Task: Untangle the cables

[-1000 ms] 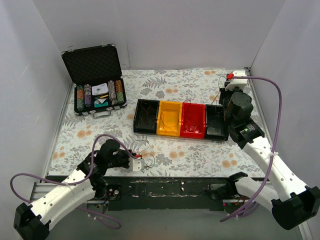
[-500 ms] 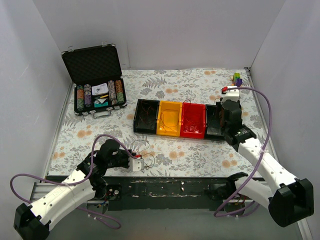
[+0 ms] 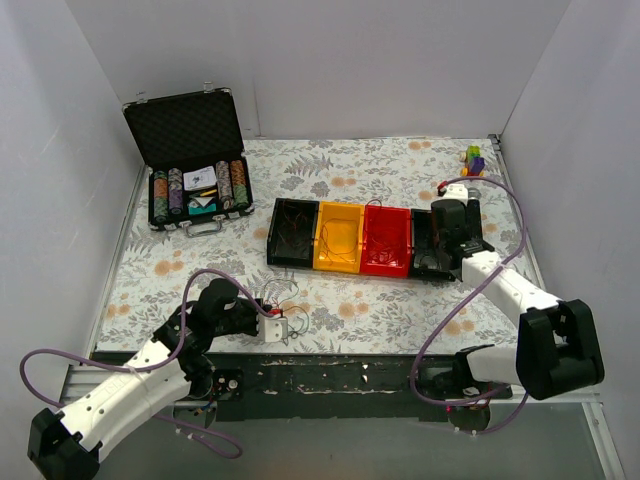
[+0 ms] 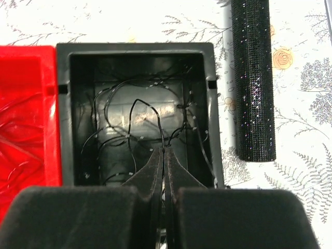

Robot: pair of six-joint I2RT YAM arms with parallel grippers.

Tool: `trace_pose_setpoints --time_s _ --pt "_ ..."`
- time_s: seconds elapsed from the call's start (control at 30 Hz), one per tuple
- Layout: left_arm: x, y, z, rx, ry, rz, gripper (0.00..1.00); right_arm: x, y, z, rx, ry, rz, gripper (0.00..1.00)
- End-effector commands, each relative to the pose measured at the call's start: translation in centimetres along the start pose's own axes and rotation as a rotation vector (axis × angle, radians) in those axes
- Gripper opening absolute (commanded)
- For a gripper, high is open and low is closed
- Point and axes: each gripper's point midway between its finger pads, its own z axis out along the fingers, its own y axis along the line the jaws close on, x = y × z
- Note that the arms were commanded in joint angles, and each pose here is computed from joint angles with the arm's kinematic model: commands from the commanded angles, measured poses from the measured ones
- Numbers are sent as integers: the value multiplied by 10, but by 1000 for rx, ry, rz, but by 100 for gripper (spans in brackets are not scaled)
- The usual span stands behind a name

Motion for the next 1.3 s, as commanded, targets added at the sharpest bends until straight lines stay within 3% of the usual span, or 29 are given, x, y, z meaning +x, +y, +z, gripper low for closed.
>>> trace_pose_setpoints --time_s 0.0,0.3,0.73,0.93,1.17,1.27 --pt "-4 4 -2 -16 -13 2 0 -47 -1 9 -11 -90 99 1" --pt "0 1 -2 -12 -5 -6 0 -99 6 11 -39 -199 130 1" --pt "1 0 -1 -10 -6 -6 0 -32 6 31 -13 -43 122 1" --pt "-3 2 -2 -13 -15 -7 0 -33 7 35 -2 12 95 3" --pt "-4 1 -3 -10 -19 -16 0 -105 16 -9 -97 -166 182 56" --pt "-3 -1 -2 -6 -19 -16 0 -128 23 -36 -145 -231 191 68"
